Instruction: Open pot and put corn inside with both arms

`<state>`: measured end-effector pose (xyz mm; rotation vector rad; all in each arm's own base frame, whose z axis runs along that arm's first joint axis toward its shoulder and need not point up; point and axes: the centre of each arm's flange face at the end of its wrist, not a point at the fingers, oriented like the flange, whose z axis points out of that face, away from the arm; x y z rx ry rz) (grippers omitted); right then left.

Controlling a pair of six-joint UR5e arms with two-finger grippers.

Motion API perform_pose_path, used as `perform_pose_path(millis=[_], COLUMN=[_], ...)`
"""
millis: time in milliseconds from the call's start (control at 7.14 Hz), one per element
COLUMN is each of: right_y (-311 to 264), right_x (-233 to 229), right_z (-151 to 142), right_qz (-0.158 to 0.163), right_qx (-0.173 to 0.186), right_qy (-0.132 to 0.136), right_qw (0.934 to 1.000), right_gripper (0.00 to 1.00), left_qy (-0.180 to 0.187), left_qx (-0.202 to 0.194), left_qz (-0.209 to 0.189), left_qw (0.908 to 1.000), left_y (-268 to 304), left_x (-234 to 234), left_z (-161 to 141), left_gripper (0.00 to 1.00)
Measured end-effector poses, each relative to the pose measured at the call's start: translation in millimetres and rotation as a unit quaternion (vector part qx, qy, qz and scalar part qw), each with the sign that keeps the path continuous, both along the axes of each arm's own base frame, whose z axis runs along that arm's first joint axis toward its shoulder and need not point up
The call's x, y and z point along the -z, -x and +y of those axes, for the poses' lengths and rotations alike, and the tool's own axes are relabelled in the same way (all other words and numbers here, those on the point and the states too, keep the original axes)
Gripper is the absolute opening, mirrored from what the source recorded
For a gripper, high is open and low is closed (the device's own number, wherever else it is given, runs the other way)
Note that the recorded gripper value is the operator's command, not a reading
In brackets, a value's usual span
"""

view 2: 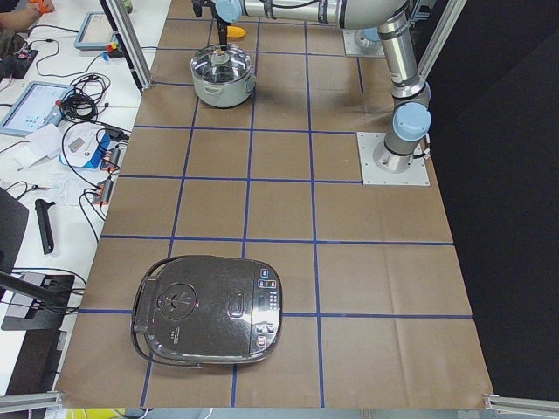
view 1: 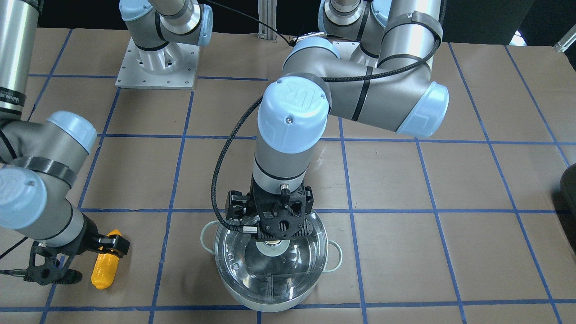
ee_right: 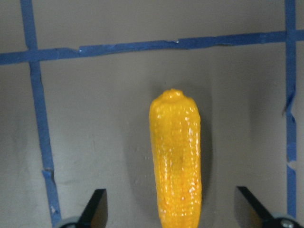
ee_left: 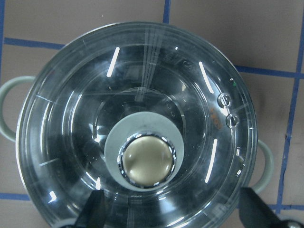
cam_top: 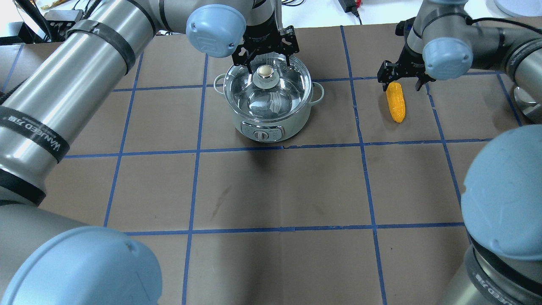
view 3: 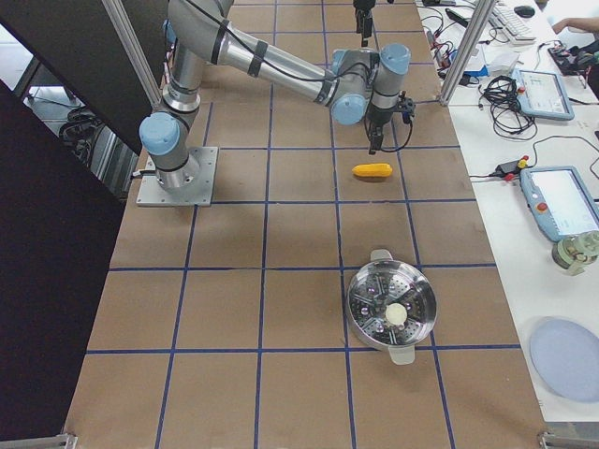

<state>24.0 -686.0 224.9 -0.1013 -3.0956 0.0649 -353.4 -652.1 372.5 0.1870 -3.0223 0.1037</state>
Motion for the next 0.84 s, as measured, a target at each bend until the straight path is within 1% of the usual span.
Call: perform_pose_path(millis=[140,280,420,560,700,840], right_y=[0.7,0.8,0.8,1.0,1.5,1.6], right_x=[28.9,44.2,49.6,49.6,48.1,40.5], right_z=[-3.4,-3.8,-3.3,-2.8,-2.2,-1.4], right_qz=[0.001,0.002,0.002,0.003,0.003,0.002], right_qx=[-0.002,-0.002,-0.003,-0.005,-0.008,-0.011], right_qy=[0.01,0.014,0.014,0.013,0.01,0.0], right_qw=[0.9999,0.9999,0.9999,0.9999,0.9999,0.9999], right_gripper=[0.58,0.33,0.22,0.16,0.09,0.09], left_qy=[-0.004,-0.004,-0.002,-0.001,0.0,0.001], left_qx=[-0.001,-0.001,-0.001,-0.001,-0.001,-0.001], left_qz=[-0.002,-0.005,-0.006,-0.007,-0.007,-0.007], left_qw=[1.0,1.0,1.0,1.0,1.0,1.0], left_y=[1.9,2.0,1.0,0.0,-0.4,-0.6], left_x=[12.4,16.8,17.0,18.2,21.3,25.6], left_z=[-4.5,-6.6,-7.6,-8.5,-8.9,-9.5], left_gripper=[1.0,1.0,1.0,0.94,0.91,0.9])
